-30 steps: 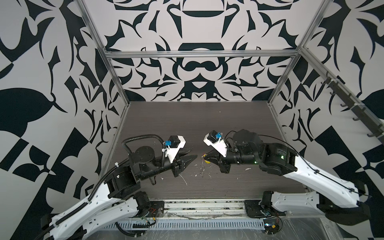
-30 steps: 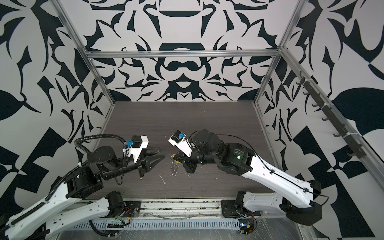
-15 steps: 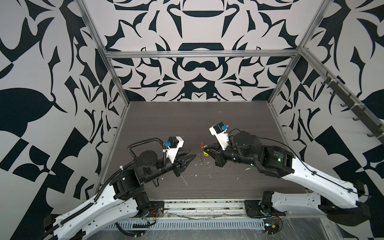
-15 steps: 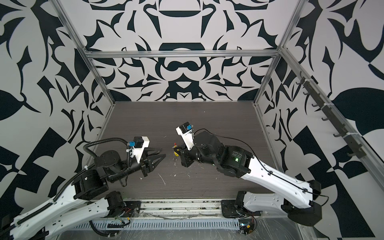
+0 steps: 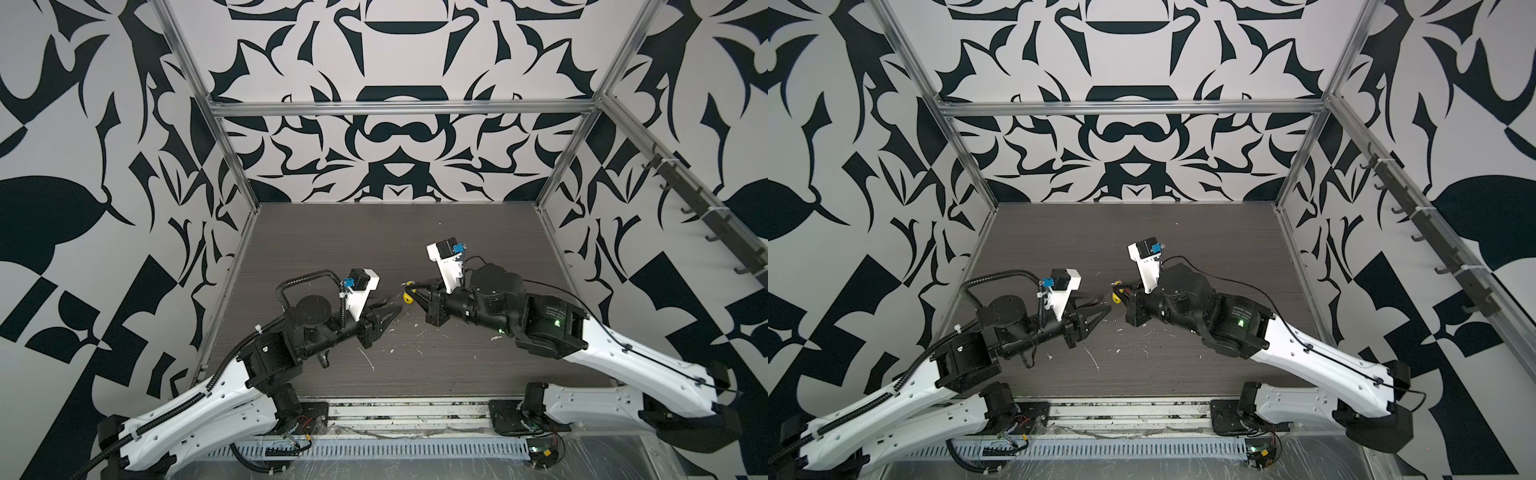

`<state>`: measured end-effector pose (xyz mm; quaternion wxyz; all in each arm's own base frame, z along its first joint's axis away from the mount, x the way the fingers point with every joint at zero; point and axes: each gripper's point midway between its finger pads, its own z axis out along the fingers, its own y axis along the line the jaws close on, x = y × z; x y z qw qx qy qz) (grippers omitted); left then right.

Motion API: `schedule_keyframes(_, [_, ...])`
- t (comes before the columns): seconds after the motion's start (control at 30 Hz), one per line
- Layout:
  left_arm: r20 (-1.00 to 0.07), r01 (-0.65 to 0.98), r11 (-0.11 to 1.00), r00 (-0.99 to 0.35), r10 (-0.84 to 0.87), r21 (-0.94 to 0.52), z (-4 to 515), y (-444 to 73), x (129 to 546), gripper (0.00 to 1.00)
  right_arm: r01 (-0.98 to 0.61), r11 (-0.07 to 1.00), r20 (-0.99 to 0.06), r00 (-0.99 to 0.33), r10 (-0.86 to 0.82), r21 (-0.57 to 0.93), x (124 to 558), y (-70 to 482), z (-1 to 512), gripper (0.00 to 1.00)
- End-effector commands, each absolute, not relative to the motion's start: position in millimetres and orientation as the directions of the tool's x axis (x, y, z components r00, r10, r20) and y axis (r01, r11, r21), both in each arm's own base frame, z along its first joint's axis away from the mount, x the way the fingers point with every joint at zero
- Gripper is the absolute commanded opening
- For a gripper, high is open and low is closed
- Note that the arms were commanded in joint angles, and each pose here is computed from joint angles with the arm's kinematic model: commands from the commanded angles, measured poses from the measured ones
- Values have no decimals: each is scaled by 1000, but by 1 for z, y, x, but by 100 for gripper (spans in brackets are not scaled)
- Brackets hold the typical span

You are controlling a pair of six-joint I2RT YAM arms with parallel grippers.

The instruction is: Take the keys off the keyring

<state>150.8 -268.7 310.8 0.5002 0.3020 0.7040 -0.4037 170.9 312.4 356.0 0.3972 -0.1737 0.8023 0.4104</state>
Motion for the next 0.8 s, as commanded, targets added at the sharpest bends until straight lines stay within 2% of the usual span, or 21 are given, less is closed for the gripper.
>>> schedule_keyframes(0.0, [-954, 824, 507, -298, 7, -254, 316, -270, 155, 42, -594, 564, -781, -603, 162, 574, 173, 309, 384, 0])
schedule_keyframes(0.13, [-956, 795, 560, -292, 17, -233, 315, -264, 164, 39, -563, 562, -758, -624, 191, 606, 174, 306, 381, 0])
schedule_keyframes(0.3, [-968, 820, 525, -252, -26, -227, 333, -257, 154, 40, -496, 562, -713, -649, 266, 662, 178, 299, 375, 0])
schedule_keyframes(0.47, [-971, 831, 509, -237, -45, -226, 342, -254, 150, 41, -421, 497, -633, -654, 414, 759, 185, 291, 377, 0])
schedule_keyframes(0.67, [-965, 859, 455, -260, -5, -234, 339, -271, 146, 42, -423, 488, -624, -677, 390, 764, 185, 303, 378, 0])
schedule_keyframes(0.77, [-962, 852, 469, -272, 20, -231, 329, -277, 151, 41, -429, 479, -624, -673, 397, 766, 185, 303, 381, 0])
